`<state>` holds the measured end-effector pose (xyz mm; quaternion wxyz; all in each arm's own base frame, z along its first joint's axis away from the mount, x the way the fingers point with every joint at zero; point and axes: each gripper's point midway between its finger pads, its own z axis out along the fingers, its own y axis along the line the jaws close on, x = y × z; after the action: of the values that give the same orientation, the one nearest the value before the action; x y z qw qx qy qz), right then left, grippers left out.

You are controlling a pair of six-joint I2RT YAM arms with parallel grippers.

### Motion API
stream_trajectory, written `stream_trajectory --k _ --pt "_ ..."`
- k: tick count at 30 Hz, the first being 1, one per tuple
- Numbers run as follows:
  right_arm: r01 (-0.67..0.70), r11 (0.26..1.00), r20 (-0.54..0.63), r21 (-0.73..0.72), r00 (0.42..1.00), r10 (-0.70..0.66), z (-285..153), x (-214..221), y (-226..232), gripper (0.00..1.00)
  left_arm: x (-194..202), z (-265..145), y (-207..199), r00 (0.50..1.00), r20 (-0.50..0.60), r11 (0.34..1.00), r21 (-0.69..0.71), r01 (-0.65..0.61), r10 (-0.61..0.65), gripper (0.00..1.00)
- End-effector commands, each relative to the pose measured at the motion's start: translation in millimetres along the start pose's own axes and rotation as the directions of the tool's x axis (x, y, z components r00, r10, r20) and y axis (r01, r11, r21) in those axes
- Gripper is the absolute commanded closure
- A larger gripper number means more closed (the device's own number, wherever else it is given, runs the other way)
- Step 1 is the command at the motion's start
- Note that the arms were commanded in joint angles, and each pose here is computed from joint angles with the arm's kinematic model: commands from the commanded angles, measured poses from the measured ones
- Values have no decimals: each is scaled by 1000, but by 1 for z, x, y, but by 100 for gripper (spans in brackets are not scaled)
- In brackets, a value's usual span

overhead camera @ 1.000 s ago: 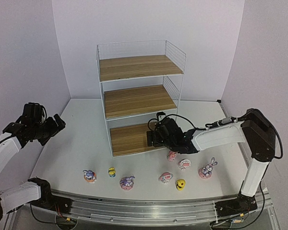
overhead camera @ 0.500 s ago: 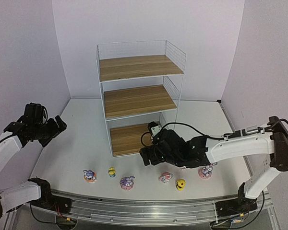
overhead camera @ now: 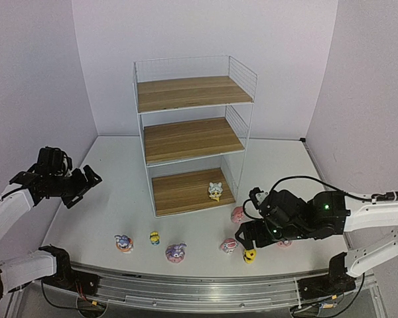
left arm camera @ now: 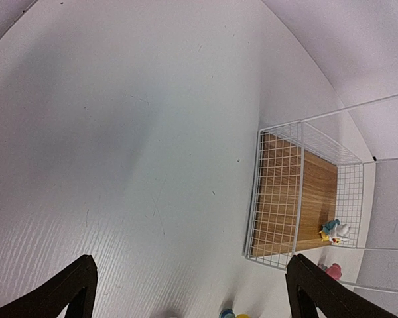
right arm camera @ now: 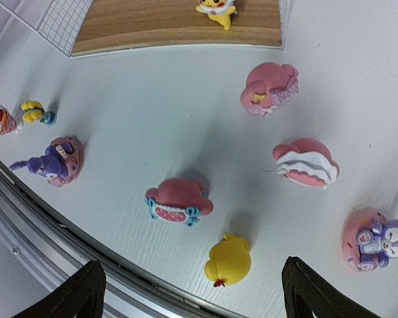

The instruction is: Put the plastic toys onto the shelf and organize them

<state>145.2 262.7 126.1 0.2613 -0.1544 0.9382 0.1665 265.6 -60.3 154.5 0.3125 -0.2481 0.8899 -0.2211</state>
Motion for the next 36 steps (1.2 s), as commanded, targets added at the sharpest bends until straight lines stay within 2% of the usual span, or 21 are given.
stream_trajectory --k 1,7,21,36 --pt "-6 999 -166 40 986 13 -6 42 -21 14 -1 3 -10 1000 1 998 66 -7 7 0" --pt "-32 993 -206 109 977 54 9 54 -29 25 -2 4 -11 1000 3 998 65 -22 22 0" --pt "98 987 -270 126 961 -61 55 57 -11 32 1 5 -7 999 2 997 60 -42 42 0" --pt "127 977 -274 172 959 -77 63 63 -24 50 3 -2 -12 999 7 995 87 -46 45 0"
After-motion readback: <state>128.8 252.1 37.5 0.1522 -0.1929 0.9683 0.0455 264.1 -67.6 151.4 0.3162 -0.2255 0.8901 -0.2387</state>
